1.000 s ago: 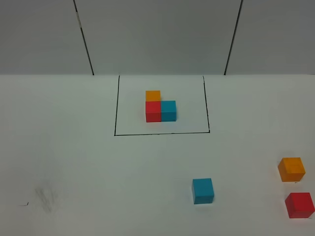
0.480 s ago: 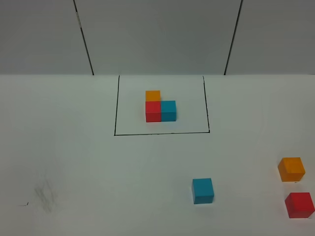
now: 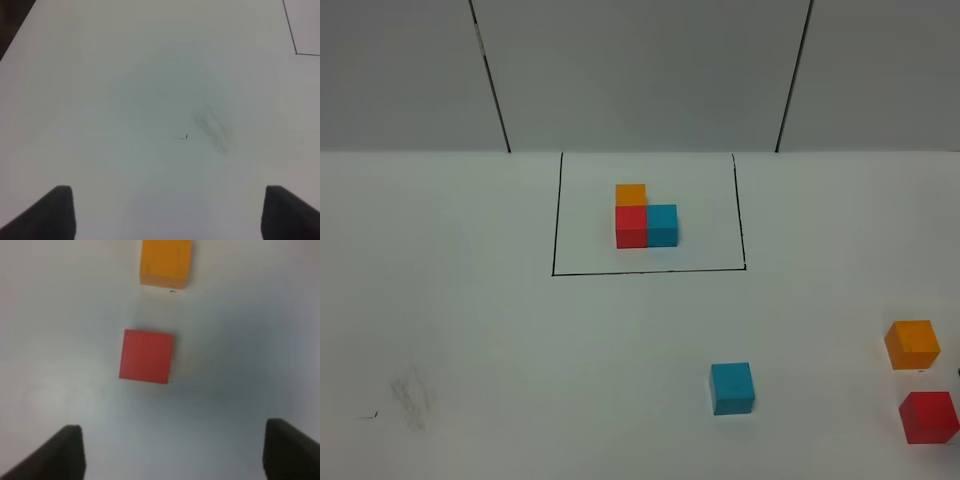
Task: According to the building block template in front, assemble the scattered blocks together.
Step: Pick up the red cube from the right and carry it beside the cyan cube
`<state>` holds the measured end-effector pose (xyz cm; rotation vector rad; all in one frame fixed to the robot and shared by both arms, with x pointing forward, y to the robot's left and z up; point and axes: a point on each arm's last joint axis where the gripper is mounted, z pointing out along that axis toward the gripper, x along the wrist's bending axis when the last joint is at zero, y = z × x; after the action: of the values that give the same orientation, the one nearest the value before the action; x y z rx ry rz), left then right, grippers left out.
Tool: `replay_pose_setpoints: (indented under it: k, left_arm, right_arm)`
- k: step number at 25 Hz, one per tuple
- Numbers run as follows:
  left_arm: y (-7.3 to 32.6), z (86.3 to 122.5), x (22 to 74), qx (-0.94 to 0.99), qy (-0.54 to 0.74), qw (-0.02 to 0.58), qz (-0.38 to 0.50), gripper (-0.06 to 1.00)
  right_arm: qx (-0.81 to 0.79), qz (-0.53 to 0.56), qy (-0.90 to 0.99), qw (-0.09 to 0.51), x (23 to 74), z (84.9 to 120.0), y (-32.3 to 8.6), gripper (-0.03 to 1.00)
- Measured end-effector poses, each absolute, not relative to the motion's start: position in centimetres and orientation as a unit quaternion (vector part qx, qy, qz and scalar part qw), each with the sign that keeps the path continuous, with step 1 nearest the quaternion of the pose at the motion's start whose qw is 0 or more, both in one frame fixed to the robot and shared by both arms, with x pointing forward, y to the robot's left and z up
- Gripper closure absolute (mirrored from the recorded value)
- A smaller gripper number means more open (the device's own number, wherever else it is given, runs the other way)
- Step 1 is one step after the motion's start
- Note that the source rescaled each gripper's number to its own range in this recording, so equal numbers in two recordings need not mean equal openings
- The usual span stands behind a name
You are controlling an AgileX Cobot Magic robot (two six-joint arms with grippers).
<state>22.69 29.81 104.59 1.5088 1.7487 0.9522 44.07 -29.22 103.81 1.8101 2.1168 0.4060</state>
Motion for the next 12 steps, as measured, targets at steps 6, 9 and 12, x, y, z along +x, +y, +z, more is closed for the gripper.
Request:
replay_pose_setpoints:
  k: [6,9,12]
  left_arm:
    - [29.8,104.6,22.7,0.573,0.664,0.316,0.362,-0.05]
    - [29.8,104.6,22.7,0.573,0.664,0.316,0.362,-0.05]
    - [29.8,104.6,22.7,0.573,0.664,0.316,0.362,-0.05]
  right_arm:
    - [0.664,0.147,0.724,0.113,47.2,102.6,-28.5,0.22]
    - [0.678,0.131,0.717,0.092,47.9,101.4,-28.5,0.22]
    - [0.685,0.114,0.716,0.074,48.5,100.2,-28.5,0.22]
